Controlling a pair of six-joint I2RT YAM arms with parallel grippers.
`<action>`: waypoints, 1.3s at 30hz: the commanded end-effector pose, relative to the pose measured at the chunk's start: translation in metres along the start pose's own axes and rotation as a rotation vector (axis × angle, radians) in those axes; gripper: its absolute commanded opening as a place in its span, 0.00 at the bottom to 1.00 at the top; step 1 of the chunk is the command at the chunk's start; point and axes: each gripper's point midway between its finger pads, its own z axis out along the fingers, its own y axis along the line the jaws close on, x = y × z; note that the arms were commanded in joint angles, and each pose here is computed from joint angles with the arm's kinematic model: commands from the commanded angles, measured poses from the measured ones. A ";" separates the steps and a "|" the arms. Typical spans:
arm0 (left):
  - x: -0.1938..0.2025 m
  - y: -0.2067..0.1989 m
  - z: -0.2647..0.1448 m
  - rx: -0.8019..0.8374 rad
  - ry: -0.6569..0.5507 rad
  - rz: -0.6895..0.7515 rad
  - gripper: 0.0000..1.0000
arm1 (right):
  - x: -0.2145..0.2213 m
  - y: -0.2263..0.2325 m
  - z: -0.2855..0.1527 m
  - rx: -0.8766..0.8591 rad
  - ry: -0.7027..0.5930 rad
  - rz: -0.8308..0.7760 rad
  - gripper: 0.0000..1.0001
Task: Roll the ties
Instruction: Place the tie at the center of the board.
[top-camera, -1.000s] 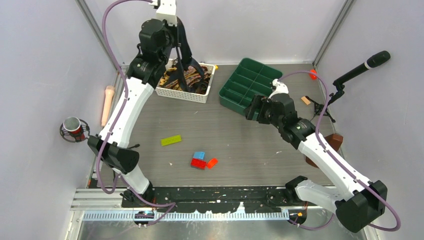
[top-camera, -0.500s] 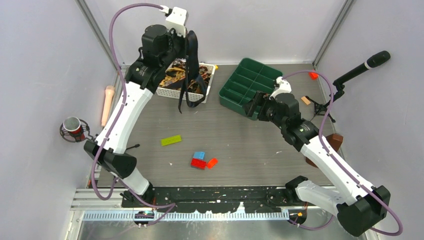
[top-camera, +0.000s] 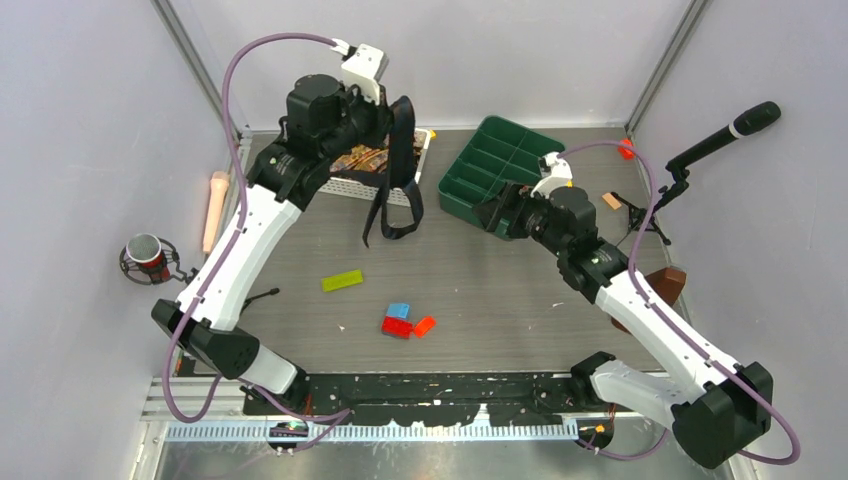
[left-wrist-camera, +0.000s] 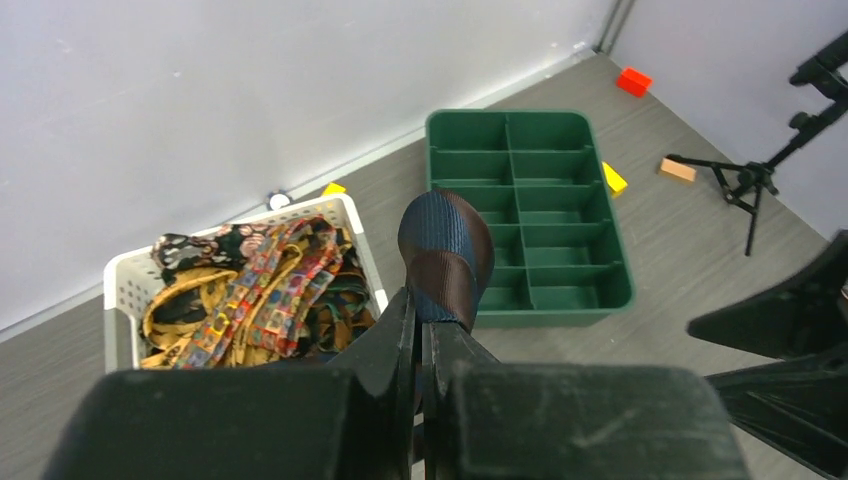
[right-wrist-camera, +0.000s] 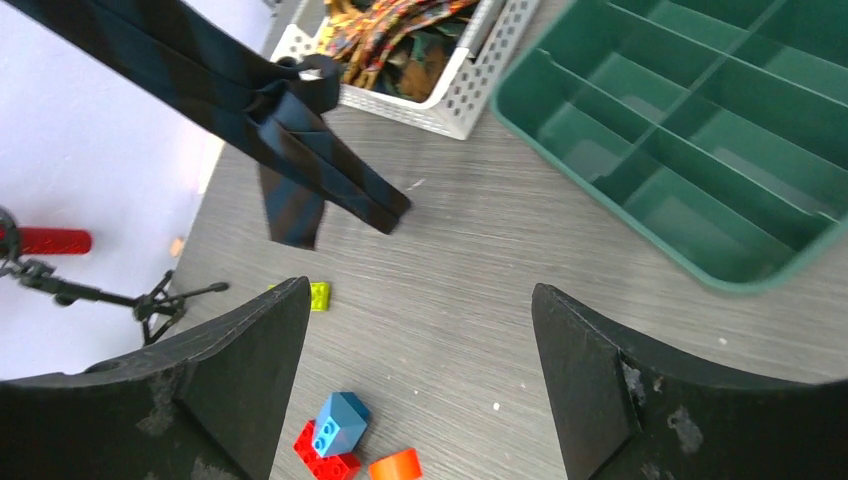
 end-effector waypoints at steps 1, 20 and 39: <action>-0.032 -0.025 -0.027 0.090 -0.064 -0.011 0.00 | -0.022 0.043 0.005 -0.241 -0.125 -0.022 0.88; -0.080 -0.106 -0.084 0.381 -0.187 0.160 0.00 | -0.056 0.097 -0.053 -0.477 -0.247 -0.151 0.84; -0.081 -0.098 -0.110 0.329 -0.219 0.286 0.00 | -0.041 0.092 -0.078 -0.475 -0.188 -0.251 0.78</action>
